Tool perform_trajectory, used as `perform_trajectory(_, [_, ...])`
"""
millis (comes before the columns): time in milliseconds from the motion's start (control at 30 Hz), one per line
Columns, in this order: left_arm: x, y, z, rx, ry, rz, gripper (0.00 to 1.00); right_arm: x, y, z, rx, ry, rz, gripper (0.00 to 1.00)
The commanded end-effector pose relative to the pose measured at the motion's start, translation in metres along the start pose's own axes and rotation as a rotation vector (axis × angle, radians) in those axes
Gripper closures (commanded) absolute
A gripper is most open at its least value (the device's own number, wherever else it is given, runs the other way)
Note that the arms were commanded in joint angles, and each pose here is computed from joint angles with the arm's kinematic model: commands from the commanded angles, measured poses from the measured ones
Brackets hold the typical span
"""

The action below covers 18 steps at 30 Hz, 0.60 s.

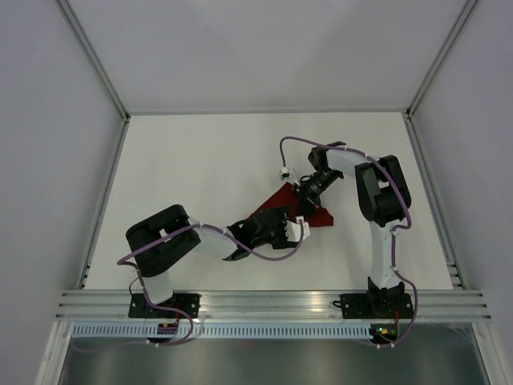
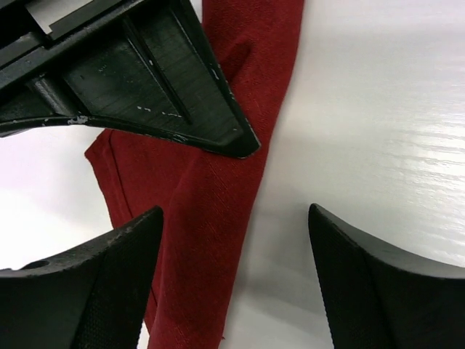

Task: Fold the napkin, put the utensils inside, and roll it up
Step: Roll the napkin with the utensil

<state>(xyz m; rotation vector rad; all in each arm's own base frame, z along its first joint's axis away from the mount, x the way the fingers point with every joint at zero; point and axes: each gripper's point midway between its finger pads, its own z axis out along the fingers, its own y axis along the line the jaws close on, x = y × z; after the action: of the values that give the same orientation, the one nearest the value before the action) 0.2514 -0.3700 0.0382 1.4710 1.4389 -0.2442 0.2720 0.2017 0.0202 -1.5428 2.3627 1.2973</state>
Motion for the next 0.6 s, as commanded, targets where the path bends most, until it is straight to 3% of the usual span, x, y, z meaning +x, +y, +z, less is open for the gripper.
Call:
perform_trajectory(0, [-0.005,0.014,0.009,-0.058,-0.012,0.047,0.17,0.043,-0.035,0.023,0.053,0.143,-0.011,0.98])
perform_trajectory(300, [0.005,0.012,0.017,-0.012,0.005,0.004,0.50,0.045,-0.038,0.024,0.057,0.150,-0.005,0.98])
perform_trajectory(467, [0.012,0.008,0.021,0.023,0.035,-0.018,0.58,0.044,-0.037,0.023,0.061,0.151,-0.008,0.98])
perform_trajectory(533, [0.012,0.004,0.024,0.052,0.041,-0.030,0.72,0.044,-0.037,0.022,0.062,0.150,-0.010,0.98])
perform_trajectory(567, [0.013,0.003,0.024,0.059,0.046,-0.041,0.75,0.043,-0.037,0.022,0.065,0.148,-0.011,0.98])
